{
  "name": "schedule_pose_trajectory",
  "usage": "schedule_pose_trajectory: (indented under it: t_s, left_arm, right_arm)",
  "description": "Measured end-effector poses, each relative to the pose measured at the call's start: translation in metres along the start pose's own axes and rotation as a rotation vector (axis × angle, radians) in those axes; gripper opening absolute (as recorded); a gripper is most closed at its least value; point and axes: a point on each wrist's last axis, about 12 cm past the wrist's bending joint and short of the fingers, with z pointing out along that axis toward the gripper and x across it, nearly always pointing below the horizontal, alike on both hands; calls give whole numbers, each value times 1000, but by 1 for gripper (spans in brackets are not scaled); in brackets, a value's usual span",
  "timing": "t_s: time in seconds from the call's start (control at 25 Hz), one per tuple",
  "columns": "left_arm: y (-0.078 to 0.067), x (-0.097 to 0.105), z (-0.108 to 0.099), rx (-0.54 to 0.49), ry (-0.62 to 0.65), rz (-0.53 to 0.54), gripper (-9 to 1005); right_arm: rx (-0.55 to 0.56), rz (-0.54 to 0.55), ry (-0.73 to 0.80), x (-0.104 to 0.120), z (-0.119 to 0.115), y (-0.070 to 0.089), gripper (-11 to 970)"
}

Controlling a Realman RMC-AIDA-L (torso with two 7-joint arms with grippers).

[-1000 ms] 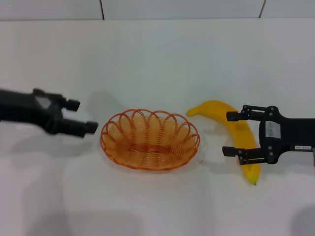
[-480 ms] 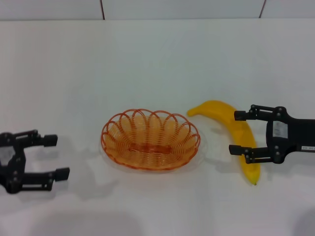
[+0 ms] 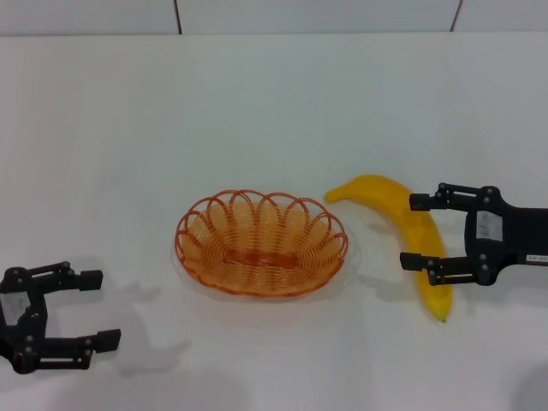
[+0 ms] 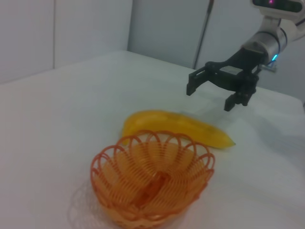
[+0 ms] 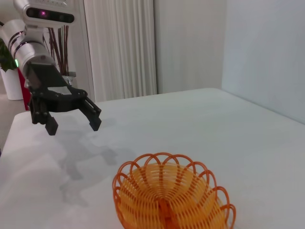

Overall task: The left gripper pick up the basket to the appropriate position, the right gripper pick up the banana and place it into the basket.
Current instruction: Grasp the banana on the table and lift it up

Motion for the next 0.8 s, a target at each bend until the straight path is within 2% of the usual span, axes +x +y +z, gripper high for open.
schedule_pose_trajectory:
  t_s: [0.52,0.8]
  left_arm:
    - [-1,5,5,46,55,-12,879]
    - [-1,5,6,45,50,2,879]
  right_arm:
    - [-10,-1,4,-2,0,-2,856]
    - [-12,48,9,-9,-6,-7,856]
